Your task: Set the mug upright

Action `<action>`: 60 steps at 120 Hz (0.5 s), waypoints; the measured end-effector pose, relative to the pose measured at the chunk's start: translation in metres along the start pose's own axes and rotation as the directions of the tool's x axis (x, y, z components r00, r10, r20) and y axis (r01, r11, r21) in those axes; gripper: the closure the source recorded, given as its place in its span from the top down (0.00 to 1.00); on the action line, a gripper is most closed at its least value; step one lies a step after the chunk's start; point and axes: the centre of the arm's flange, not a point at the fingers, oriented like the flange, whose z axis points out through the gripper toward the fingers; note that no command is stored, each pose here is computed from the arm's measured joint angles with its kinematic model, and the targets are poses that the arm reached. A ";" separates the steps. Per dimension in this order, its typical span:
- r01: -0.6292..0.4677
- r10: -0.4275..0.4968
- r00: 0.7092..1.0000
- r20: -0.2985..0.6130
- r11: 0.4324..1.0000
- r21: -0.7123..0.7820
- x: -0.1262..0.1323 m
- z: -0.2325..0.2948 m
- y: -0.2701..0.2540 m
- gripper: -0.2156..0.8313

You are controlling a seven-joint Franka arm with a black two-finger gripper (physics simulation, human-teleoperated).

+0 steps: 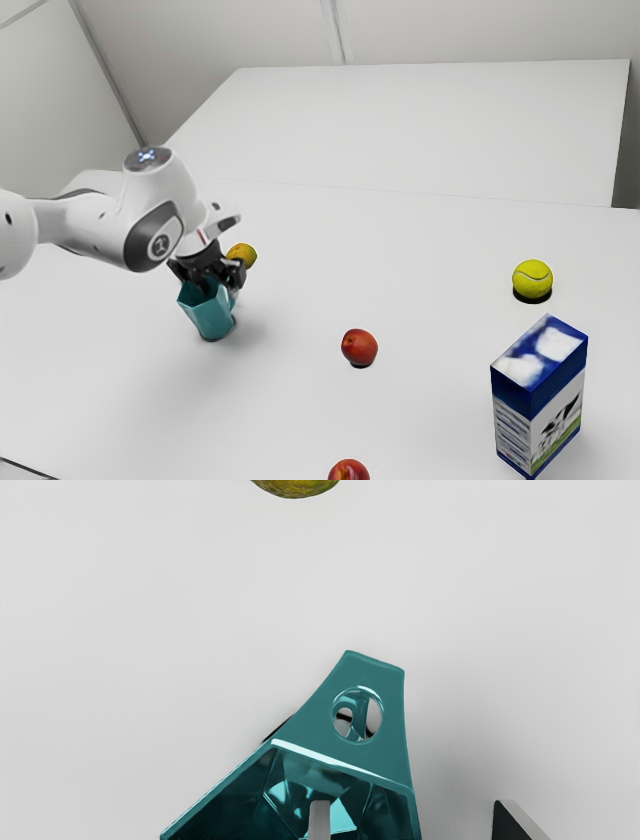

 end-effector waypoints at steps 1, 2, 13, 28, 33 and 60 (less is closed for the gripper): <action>0.000 0.000 1.000 -0.001 1.000 0.000 0.000 -0.001 0.000 0.50; 0.000 0.000 1.000 -0.003 1.000 0.000 0.000 -0.002 0.000 0.50; 0.003 -0.003 1.000 -0.017 1.000 -0.002 0.001 -0.010 -0.001 0.52; 0.001 -0.002 0.999 -0.041 1.000 -0.005 0.001 -0.024 -0.001 0.54; -0.001 0.001 0.999 -0.047 1.000 -0.006 0.001 -0.028 0.001 0.56; 0.011 -0.011 0.999 -0.049 1.000 -0.017 0.010 -0.054 0.003 0.68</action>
